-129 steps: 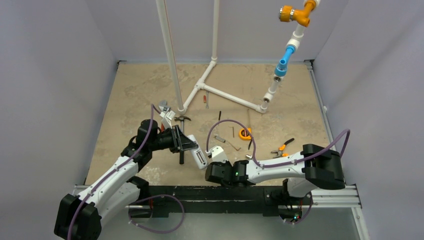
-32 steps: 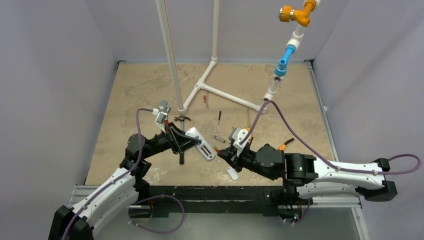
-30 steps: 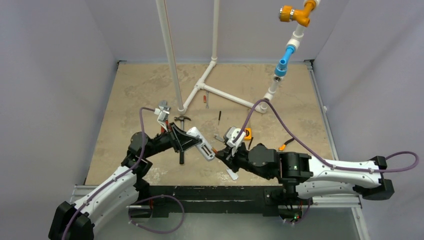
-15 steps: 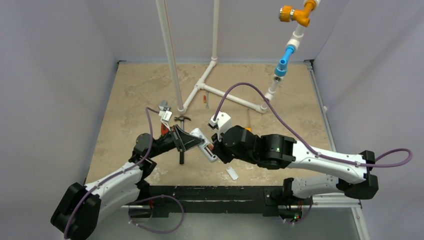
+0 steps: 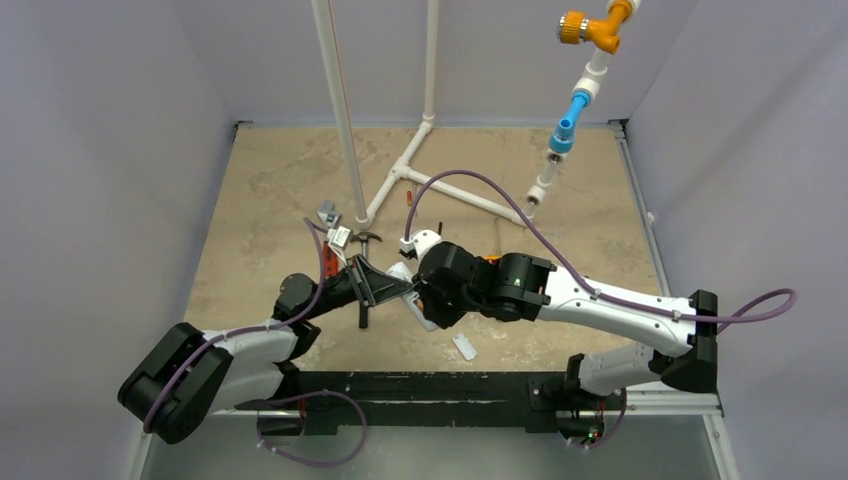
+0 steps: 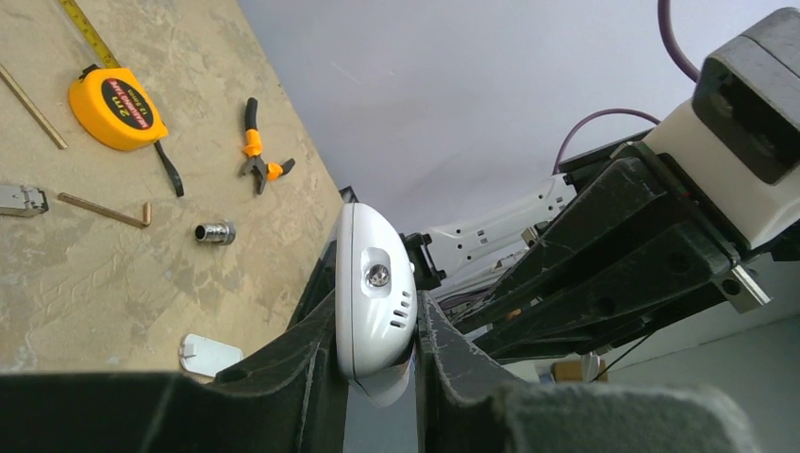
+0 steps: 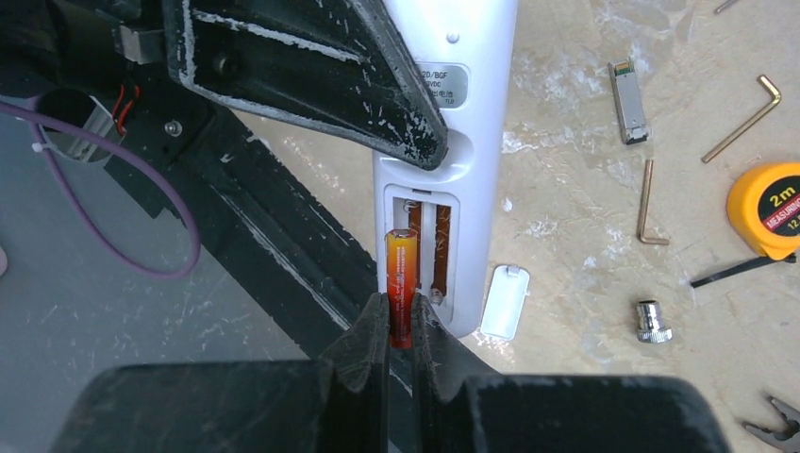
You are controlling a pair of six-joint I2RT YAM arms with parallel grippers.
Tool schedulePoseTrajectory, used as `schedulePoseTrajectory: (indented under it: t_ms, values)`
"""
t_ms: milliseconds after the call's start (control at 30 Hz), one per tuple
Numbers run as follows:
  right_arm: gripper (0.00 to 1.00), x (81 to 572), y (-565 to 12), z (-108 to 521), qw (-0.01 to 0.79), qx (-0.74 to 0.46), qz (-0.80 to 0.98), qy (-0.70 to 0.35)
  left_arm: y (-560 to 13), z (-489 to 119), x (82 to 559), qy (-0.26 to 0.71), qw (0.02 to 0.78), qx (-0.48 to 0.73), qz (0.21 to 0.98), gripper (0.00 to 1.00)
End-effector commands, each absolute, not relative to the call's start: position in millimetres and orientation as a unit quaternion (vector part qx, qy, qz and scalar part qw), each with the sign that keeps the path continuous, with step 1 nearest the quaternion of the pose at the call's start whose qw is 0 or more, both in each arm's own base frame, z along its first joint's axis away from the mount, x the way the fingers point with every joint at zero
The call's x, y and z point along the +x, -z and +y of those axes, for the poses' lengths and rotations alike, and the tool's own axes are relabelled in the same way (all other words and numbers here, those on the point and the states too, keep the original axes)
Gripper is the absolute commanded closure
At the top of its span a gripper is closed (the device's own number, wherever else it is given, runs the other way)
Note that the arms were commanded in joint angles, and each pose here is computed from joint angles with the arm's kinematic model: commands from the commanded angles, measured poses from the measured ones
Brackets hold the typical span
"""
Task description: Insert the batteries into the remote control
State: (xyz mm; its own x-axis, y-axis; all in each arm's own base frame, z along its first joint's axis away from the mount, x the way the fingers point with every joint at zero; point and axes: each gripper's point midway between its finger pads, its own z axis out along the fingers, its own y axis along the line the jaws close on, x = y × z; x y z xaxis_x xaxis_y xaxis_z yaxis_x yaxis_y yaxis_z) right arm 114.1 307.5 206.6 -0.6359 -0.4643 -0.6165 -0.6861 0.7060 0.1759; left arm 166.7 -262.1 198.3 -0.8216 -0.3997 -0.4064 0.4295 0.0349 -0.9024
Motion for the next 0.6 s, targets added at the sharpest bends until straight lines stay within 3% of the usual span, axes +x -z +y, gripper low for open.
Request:
schedulePoseTrajectory:
  t_ms: [0, 367, 567]
  values:
    - [1.00, 117.5, -220.7, 312.9, 0.269, -0.307, 0.886, -0.221, -223.9, -259.6, 158.0, 0.730, 0.322, 0.030, 0.602, 1.00]
    - [1.00, 112.8, -210.0, 310.3, 0.246, -0.301, 0.894, -0.221, -223.4, -260.7, 159.9, 0.729, 0.323, 0.030, 0.602, 1.00]
    - [0.90, 112.4, -202.0, 311.8, 0.234, -0.303, 0.899, -0.213, -224.6, -260.9, 159.4, 0.730, 0.323, 0.031, 0.601, 1.00]
